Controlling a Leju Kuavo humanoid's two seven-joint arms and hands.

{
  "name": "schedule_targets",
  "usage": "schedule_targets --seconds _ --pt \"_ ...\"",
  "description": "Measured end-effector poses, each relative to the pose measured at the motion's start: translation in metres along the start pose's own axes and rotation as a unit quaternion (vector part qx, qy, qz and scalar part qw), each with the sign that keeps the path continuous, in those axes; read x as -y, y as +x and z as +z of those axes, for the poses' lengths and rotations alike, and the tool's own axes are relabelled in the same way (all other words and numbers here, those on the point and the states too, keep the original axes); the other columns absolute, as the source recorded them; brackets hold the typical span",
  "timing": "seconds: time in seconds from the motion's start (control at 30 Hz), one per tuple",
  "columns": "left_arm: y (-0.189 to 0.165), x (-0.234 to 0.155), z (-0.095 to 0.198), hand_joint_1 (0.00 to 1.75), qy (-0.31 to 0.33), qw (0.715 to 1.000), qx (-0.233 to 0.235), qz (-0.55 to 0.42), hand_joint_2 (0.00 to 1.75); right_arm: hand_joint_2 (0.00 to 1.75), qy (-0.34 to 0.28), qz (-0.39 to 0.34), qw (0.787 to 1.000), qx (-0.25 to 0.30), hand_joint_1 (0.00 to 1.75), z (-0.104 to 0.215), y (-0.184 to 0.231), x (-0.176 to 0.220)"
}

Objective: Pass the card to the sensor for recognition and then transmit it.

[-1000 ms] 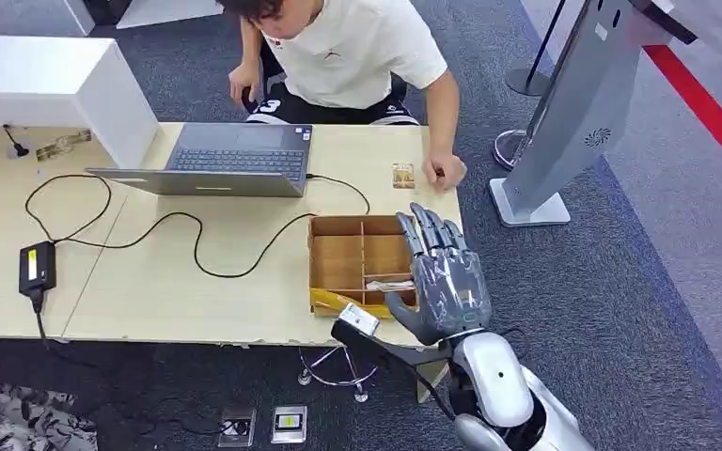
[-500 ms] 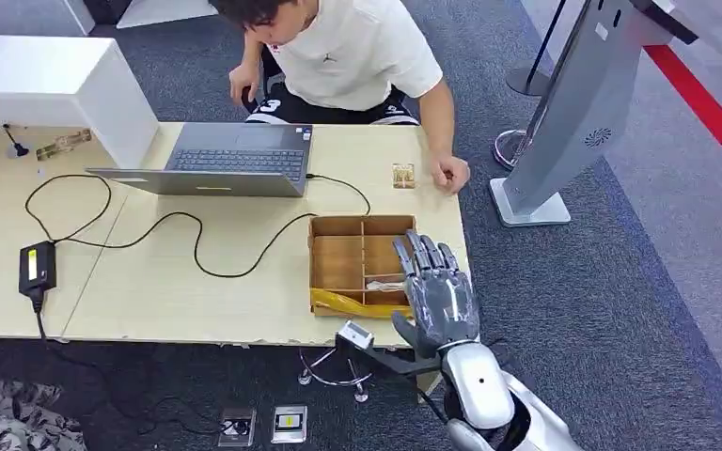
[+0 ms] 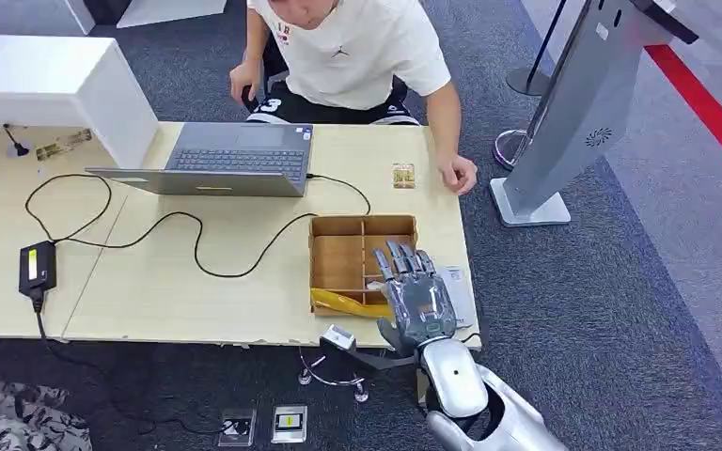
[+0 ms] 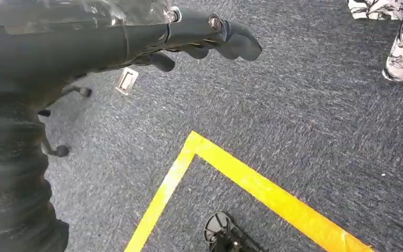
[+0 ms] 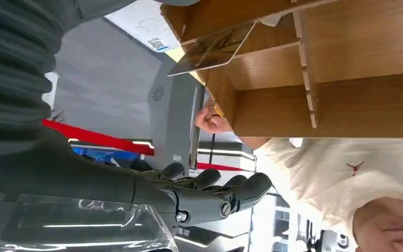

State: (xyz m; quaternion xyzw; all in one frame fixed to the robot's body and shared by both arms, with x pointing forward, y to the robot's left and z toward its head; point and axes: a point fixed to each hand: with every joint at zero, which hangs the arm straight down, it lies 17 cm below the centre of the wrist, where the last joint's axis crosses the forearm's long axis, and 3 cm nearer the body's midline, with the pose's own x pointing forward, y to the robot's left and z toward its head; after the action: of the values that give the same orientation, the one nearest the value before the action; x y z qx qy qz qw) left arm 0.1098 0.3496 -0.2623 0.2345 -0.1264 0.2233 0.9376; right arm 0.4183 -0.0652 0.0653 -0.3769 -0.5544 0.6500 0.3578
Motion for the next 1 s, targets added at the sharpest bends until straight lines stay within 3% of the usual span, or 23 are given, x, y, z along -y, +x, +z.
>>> schedule_targets --seconds 0.57,0.9,1.0 --pt "0.004 0.001 0.000 0.00 -0.003 1.000 0.012 -0.007 1.75 1.75 0.026 0.008 1.000 -0.016 0.05 -0.021 -0.014 -0.025" --pt "0.004 0.001 0.000 0.00 -0.003 1.000 0.012 -0.007 1.75 1.75 0.032 0.021 0.999 -0.035 0.19 -0.026 -0.030 -0.031" --pt "0.004 0.001 0.000 0.00 -0.002 1.000 0.011 -0.006 1.75 1.75 0.032 0.023 0.998 -0.043 0.33 -0.028 -0.037 -0.031"
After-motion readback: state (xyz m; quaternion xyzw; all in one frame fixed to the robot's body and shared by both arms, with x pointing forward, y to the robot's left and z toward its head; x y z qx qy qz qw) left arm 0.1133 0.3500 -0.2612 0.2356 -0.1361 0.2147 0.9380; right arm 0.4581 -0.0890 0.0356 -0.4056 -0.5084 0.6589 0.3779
